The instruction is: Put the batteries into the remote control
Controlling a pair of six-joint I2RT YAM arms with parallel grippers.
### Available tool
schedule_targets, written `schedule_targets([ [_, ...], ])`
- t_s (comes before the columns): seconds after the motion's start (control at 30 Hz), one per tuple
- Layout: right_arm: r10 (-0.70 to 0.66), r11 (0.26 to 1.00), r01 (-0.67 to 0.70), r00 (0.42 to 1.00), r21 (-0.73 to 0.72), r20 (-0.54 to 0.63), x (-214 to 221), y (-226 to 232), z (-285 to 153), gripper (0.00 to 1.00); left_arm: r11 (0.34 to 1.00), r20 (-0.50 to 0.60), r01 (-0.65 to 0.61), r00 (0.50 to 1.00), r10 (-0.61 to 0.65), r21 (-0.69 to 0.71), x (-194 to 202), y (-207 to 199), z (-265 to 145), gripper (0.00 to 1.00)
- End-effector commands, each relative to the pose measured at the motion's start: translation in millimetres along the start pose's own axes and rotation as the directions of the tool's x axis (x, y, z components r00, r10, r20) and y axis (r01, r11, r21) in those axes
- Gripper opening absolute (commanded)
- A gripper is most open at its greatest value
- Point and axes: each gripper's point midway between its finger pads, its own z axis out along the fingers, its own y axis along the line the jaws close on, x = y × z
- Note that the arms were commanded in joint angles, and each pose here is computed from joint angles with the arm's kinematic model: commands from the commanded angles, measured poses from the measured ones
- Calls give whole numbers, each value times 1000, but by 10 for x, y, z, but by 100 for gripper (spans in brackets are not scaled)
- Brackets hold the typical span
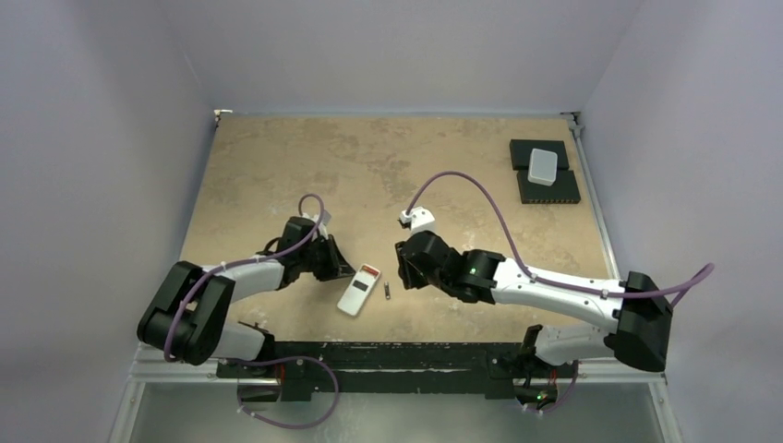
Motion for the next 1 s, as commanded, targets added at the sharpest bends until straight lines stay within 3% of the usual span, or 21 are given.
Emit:
schedule_targets([
  [0.0, 71, 997, -70, 997, -43, 11, 111, -30, -112, 40, 998, 0, -60, 998, 60, -13, -36, -70, 71, 3],
  [0.53, 128, 991, -127, 992, -34, 4, 313, -185, -185, 40, 983, -114, -185, 976, 184, 2, 307, -249, 287, 2],
  [0.97, 124, 992, -125, 992, -29, -14, 371, -177, -116, 40, 945, -225, -325, 920, 321, 21, 726, -353, 314, 2],
])
